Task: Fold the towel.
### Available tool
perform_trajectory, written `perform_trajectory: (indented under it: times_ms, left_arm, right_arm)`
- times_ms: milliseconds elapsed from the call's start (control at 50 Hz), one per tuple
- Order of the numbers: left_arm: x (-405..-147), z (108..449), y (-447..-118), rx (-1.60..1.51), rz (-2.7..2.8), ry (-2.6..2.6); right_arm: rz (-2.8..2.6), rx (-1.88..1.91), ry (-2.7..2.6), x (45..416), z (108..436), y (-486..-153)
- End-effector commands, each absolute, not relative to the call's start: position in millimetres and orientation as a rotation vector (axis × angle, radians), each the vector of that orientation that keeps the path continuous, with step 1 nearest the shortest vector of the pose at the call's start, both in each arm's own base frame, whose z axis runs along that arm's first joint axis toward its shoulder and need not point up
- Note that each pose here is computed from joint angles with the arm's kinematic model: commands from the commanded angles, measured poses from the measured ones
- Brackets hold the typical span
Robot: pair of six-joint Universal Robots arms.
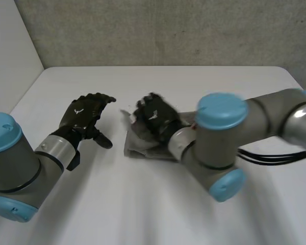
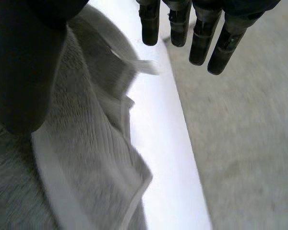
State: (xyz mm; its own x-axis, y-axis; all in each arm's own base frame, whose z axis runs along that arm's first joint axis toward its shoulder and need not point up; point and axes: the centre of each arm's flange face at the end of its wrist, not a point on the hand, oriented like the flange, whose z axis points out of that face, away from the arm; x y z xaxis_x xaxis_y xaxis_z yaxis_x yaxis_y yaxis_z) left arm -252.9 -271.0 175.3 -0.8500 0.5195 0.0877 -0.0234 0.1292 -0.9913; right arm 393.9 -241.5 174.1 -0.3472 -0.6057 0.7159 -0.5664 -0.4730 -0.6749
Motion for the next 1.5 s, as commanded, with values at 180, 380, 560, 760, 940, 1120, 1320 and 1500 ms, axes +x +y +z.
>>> perform_trajectory:
  times_ms: [180,380,560,760,940,1120,1320,1500]
  left_arm:
    - [-296,203,-262,-0.549,1.773,-1.833]
    - [-328,189,-245,-0.565,1.645,-1.797]
    - [-355,157,-217,-0.650,1.509,-1.837]
    - [-357,134,-233,-0.604,1.593,-1.944]
    - [-351,127,-266,-0.524,1.799,-2.043]
    - [-320,128,-303,-0.371,1.906,-2.133]
    - [-301,123,-318,-0.317,1.919,-2.188]
    - [-297,117,-315,-0.329,1.891,-2.221]
  right_arm:
    - [-1.736,-0.839,2.100,244,206,-281]
    - [-1.631,-0.760,2.241,211,171,-278]
    - [-1.598,-0.800,2.253,217,139,-285]
    - [-1.563,-0.840,2.232,231,124,-282]
    - [-1.565,-0.859,2.210,237,119,-280]
    - [-1.564,-0.863,2.213,237,118,-279]
    - [-1.550,-0.863,2.224,236,116,-276]
    - [-1.557,-0.866,2.218,236,118,-275]
